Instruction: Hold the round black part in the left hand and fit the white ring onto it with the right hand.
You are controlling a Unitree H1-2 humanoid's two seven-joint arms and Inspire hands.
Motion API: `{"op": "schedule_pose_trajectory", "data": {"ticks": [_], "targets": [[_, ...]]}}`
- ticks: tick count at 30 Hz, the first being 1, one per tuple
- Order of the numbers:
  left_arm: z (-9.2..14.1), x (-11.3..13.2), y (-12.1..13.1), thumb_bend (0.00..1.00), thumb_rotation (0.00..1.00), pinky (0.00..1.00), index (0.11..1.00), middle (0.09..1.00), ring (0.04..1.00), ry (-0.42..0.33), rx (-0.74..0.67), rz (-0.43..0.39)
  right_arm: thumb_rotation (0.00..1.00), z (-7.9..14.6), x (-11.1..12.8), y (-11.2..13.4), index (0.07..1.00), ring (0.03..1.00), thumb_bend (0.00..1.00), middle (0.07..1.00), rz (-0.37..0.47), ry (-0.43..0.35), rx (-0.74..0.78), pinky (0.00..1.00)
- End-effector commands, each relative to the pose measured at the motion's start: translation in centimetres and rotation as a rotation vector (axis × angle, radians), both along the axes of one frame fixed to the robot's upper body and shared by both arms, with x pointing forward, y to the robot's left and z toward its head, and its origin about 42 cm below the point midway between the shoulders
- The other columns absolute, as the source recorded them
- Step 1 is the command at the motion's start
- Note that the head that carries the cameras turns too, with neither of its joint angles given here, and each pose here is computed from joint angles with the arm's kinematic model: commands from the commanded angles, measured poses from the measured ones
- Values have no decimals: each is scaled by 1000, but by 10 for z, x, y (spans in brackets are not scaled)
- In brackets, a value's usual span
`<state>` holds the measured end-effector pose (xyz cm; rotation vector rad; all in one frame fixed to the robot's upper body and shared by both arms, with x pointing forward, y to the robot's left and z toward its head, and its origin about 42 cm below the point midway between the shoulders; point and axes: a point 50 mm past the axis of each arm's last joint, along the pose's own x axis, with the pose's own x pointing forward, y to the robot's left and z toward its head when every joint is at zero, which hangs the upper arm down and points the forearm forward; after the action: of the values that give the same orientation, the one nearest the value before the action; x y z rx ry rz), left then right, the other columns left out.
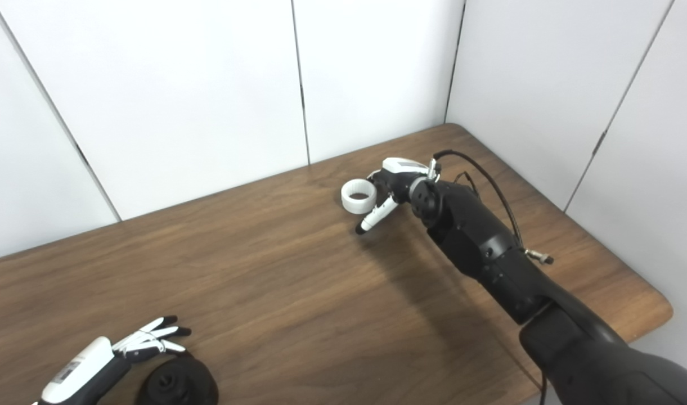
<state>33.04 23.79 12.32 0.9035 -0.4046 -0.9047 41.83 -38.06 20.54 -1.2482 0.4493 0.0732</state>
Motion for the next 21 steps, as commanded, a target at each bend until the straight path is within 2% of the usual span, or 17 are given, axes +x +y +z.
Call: {"op": "schedule_pose_trajectory", "data": {"ticks": [1, 12, 21], "targets": [[-15, -9, 13, 523, 67, 913, 485, 889, 978, 49, 128, -20, 431, 26, 14, 1, 859, 911, 865, 941, 11, -89, -21, 883], [-16, -11, 11, 523, 65, 915, 484, 884, 970, 48, 110, -9, 346, 13, 19, 7, 781, 875, 778, 891, -27, -180, 26, 840], [-17, -13, 10, 523, 66, 880, 485, 884, 963, 38, 117, -12, 252, 10, 22, 11, 658, 839, 661, 836, -52, -264, 3, 818]]}}
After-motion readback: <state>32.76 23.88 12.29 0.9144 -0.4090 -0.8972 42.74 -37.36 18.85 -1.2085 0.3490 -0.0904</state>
